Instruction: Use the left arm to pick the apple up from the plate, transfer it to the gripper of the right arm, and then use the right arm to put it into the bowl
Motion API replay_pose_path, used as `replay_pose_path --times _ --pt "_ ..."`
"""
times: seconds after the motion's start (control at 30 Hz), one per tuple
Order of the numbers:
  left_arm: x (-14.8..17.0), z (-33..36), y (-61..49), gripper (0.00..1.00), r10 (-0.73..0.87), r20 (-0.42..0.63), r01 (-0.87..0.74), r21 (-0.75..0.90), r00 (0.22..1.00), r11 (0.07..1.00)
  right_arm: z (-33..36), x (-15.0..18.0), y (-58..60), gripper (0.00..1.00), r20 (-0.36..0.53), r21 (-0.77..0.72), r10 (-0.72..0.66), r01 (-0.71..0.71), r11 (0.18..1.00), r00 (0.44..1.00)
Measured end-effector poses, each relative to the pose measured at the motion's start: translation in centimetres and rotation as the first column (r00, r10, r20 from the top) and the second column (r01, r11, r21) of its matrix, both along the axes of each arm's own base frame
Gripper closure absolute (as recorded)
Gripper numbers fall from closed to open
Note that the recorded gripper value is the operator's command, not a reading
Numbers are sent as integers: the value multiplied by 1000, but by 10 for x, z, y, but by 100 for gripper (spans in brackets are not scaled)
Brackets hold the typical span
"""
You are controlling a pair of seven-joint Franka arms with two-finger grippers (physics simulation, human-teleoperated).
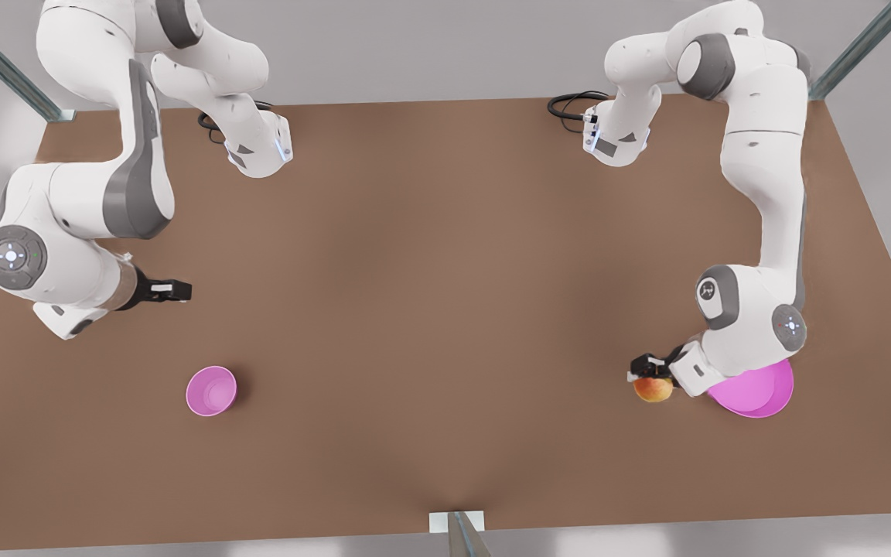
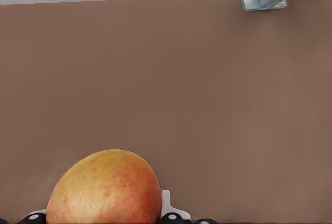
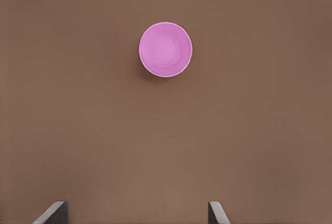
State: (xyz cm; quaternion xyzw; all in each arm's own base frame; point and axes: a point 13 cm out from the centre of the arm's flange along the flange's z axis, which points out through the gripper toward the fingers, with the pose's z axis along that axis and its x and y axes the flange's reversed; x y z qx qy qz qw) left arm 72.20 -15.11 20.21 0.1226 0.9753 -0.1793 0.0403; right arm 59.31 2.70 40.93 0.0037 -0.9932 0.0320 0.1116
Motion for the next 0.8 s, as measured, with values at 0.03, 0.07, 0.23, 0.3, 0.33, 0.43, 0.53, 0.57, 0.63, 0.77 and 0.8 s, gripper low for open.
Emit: replay_pose_path --times 0.03,0.07,0.23,0.3,0.33,0.43,0.53,0.57,0.63,0.77,0.8 --pt "-9 1 -69 21 -57 -26 54 -88 998 995 -15 8 11 0 -11 42 -3 4 999 1000" --pt "-25 4 -135 21 -110 -59 98 -178 992 979 -39 17 29 0 -33 102 4 -1 995 999" --pt "-83 22 -303 21 -162 -303 -23 -525 939 851 -148 50 171 0 -115 580 125 -35 814 985" --pt "-88 31 -322 21 -148 -380 -106 -571 913 814 -155 64 216 0 -63 736 178 -75 673 982" --pt "-90 34 -327 21 -143 -419 -146 -585 897 798 -154 65 243 0 -31 797 206 -100 595 978" --pt "-89 35 -335 21 -128 -525 -267 -610 841 746 -163 67 297 0 81 890 239 -178 419 968" --pt "-87 42 -341 21 -126 -575 -326 -617 809 716 -171 72 326 0 224 902 235 -293 318 946" --pt "-88 43 -343 21 -127 -585 -336 -615 801 713 -173 74 336 0 273 899 226 -332 285 935" --pt "-89 43 -345 21 -126 -600 -351 -611 790 710 -179 75 365 0 362 895 198 -399 200 911" --pt "-92 36 -349 21 -125 -627 -374 -601 769 706 -170 83 405 0 550 824 127 -561 77 825" --pt "-92 34 -349 21 -125 -631 -379 -599 765 706 -170 85 411 0 590 799 110 -598 64 800"
